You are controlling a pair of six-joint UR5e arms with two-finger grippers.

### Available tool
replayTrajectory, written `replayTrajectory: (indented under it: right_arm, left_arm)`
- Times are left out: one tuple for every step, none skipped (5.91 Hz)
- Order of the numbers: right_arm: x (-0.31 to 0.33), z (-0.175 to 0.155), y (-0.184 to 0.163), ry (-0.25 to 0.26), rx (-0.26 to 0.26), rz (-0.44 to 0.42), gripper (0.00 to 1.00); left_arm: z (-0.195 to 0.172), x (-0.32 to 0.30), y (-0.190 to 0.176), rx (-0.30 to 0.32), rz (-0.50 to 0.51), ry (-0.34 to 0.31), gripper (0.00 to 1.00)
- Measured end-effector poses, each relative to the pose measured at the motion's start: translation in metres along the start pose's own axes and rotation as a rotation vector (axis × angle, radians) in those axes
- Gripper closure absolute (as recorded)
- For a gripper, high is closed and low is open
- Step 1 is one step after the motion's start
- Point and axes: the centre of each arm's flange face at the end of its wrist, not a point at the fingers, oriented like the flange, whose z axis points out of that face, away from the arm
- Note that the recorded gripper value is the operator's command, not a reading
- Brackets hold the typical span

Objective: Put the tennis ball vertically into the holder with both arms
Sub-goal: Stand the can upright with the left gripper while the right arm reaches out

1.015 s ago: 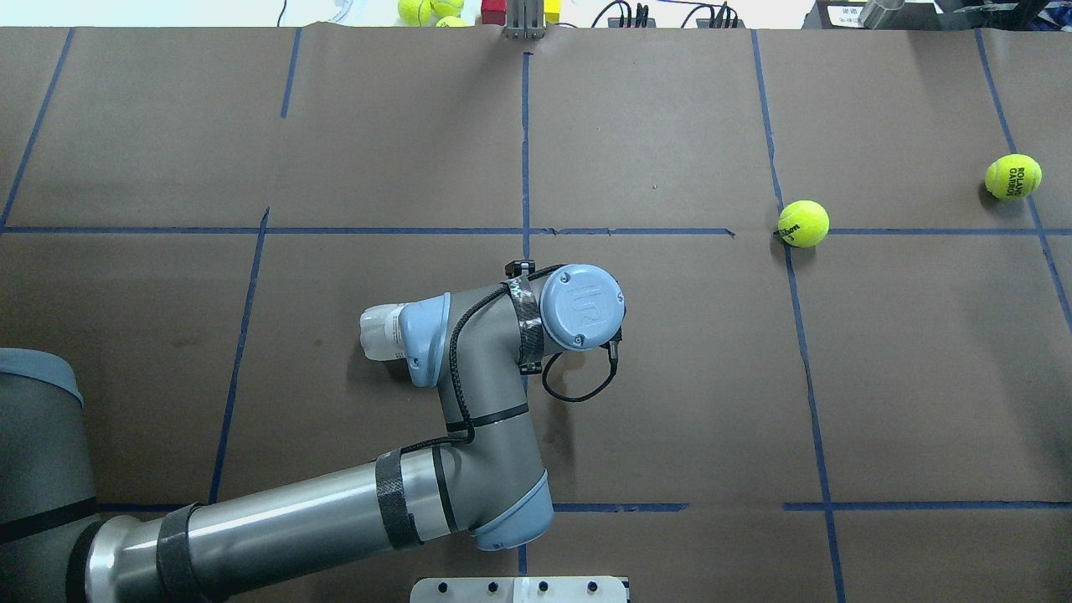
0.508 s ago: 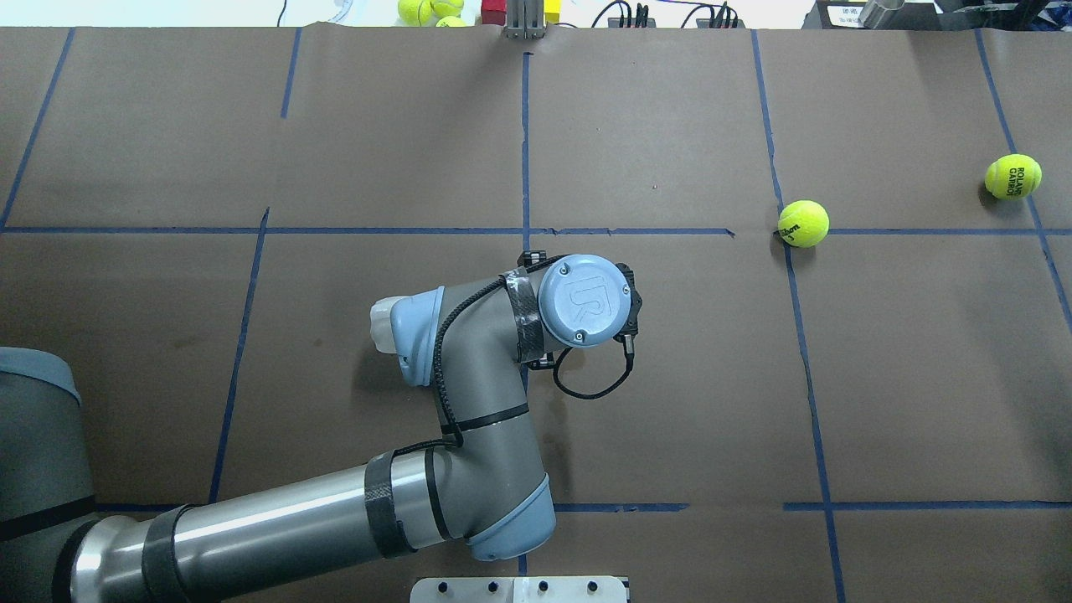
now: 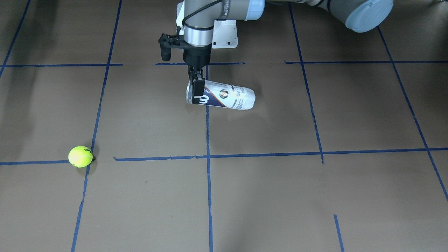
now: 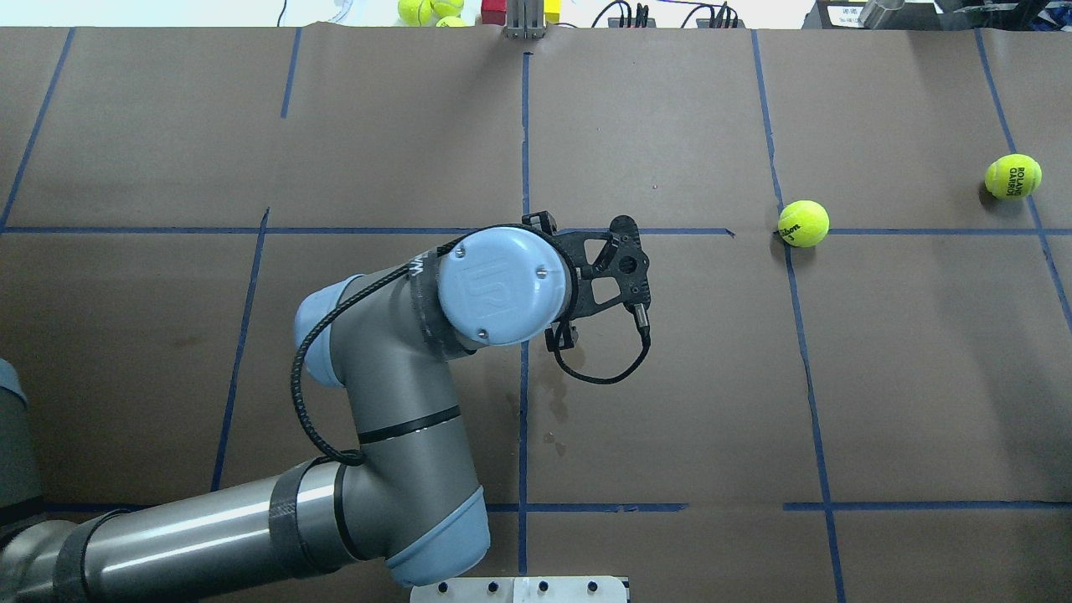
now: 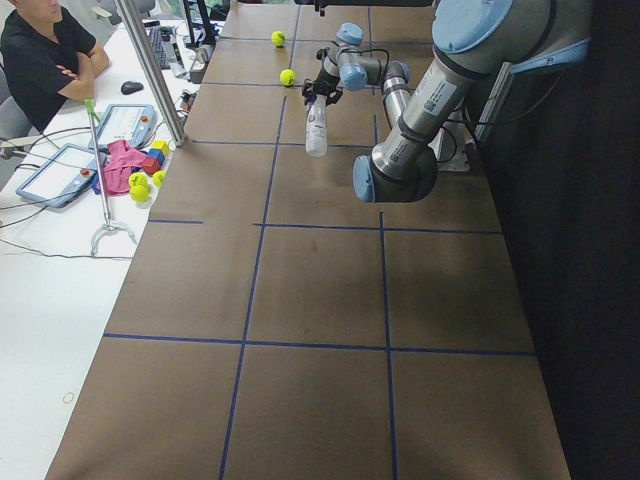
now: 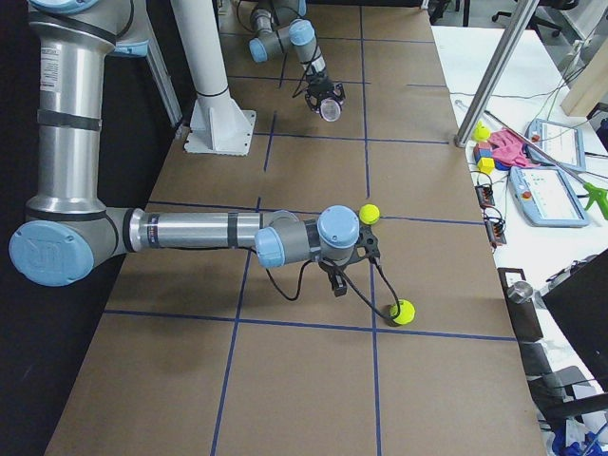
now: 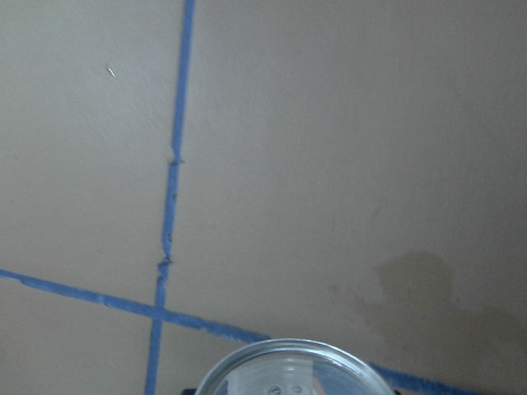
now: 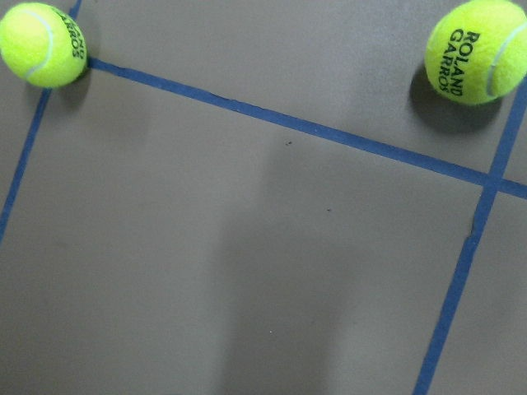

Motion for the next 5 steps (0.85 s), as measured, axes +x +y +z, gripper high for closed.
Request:
replayTrajectory:
  right_arm:
    - [-0.023, -0.009, -0.018, -0.006, 0.025, 0.073, 0.01]
    - [-0.046, -0.016, -0.04, -0.009, 0.055, 0.139, 0.01]
    - [-0.074, -0.013, -0.065, -0.001, 0.086, 0.196, 0.01]
    - [-0.107, -0.002, -0.09, 0.023, 0.116, 0.247, 0.01]
    - [-0.143, 0.015, -0.113, 0.056, 0.145, 0.288, 0.01]
  left_arm:
    - [-0.011, -0.01, 0.011, 0.16, -0.095, 0.023, 0.34]
    - [-0.019, -0.024, 0.028, 0.288, -0.181, 0.056, 0.34]
    - [-0.024, -0.035, 0.047, 0.391, -0.25, 0.088, 0.34]
    - [-0.027, -0.038, 0.064, 0.464, -0.299, 0.111, 0.34]
    - [-0.027, -0.037, 0.08, 0.53, -0.336, 0.132, 0.34]
